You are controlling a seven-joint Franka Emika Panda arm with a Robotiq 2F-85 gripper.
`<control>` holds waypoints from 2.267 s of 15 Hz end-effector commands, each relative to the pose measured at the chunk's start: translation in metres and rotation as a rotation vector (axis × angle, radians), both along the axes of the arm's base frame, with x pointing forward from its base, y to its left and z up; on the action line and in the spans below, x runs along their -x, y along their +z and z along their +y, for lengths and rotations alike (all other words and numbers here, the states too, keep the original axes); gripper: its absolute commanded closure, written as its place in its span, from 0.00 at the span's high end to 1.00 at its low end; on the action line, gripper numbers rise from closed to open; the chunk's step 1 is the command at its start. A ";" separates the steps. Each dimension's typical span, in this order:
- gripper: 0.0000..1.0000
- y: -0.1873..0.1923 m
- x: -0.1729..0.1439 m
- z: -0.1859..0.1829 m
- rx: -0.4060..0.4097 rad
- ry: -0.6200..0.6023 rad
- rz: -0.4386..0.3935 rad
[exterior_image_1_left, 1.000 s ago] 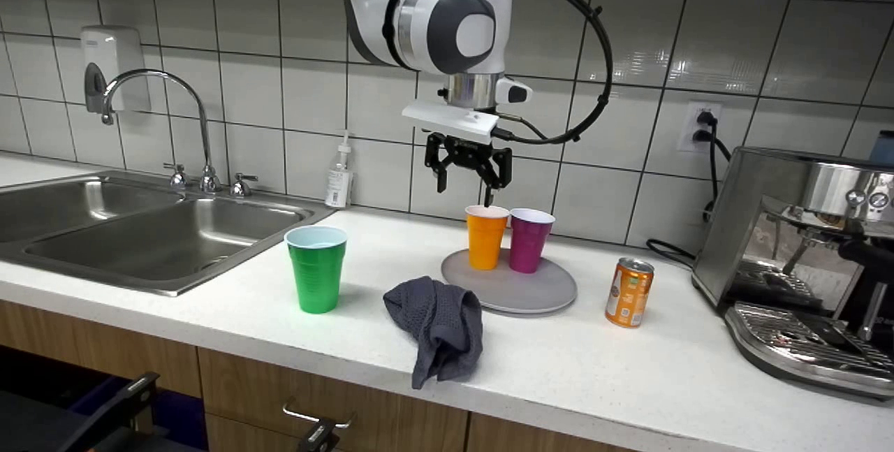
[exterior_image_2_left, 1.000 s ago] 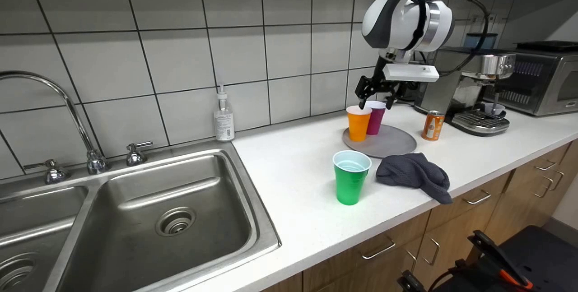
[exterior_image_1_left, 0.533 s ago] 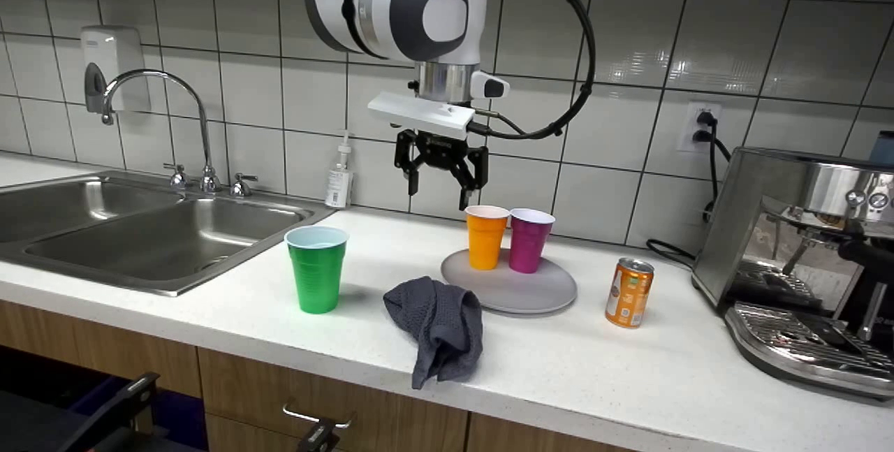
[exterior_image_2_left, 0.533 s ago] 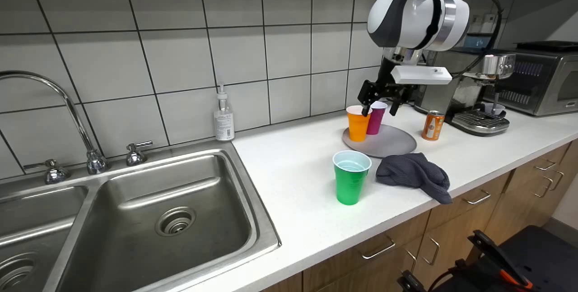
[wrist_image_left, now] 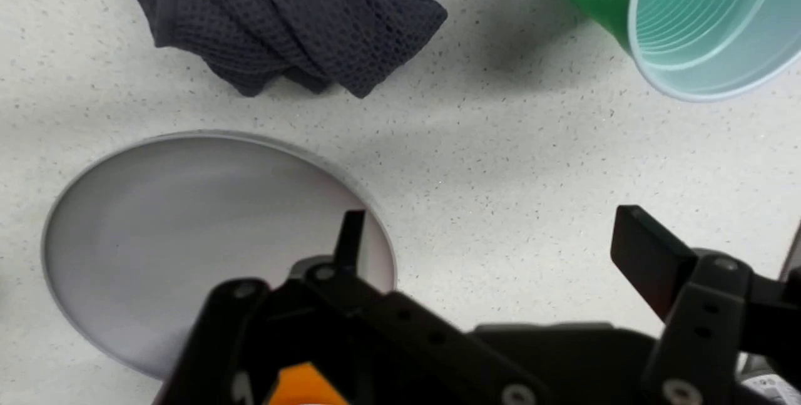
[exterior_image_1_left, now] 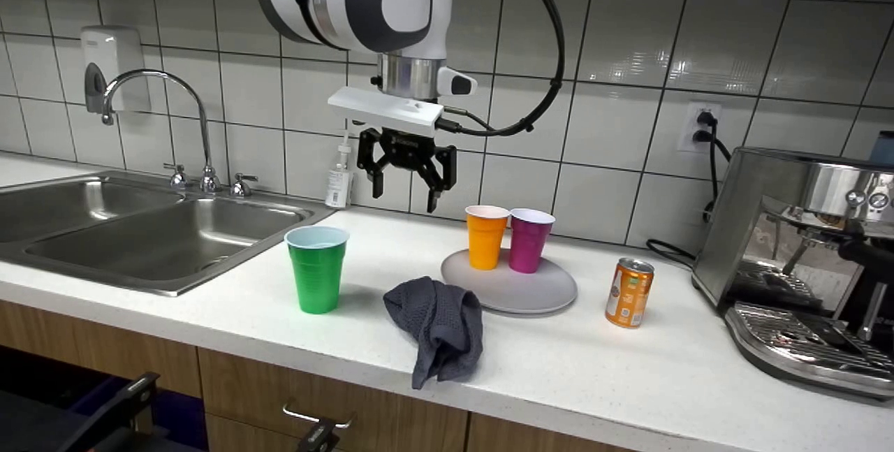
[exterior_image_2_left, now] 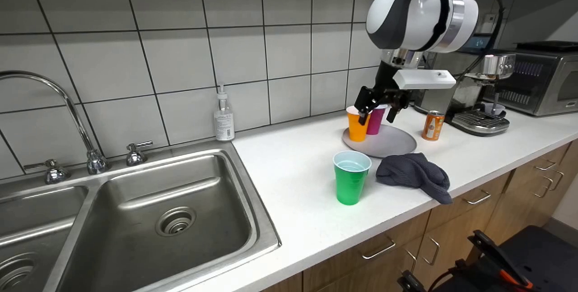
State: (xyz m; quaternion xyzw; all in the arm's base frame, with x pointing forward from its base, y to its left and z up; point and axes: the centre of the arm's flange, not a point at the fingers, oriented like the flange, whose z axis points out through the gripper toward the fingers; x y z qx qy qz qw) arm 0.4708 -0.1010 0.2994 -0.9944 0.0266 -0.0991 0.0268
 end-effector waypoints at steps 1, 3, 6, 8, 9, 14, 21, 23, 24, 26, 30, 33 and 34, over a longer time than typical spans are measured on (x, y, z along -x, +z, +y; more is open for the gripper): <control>1.00 0.008 0.021 0.015 -0.019 0.067 0.013; 1.00 0.007 0.025 0.023 -0.020 0.096 0.025; 1.00 0.003 0.029 0.033 -0.025 0.138 0.050; 1.00 -0.002 0.031 0.039 -0.028 0.167 0.073; 1.00 -0.004 0.032 0.042 -0.028 0.180 0.084; 1.00 -0.016 0.037 0.051 -0.023 0.213 0.125; 1.00 -0.029 0.037 0.051 -0.006 0.225 0.161; 1.00 -0.032 0.037 0.051 -0.003 0.234 0.170; 1.00 -0.033 0.036 0.051 -0.001 0.238 0.175; 1.00 -0.036 0.034 0.050 0.001 0.243 0.184; 1.00 -0.042 0.031 0.049 0.005 0.250 0.198; 1.00 -0.046 0.026 0.048 0.007 0.254 0.208; 1.00 -0.047 0.025 0.047 0.008 0.256 0.211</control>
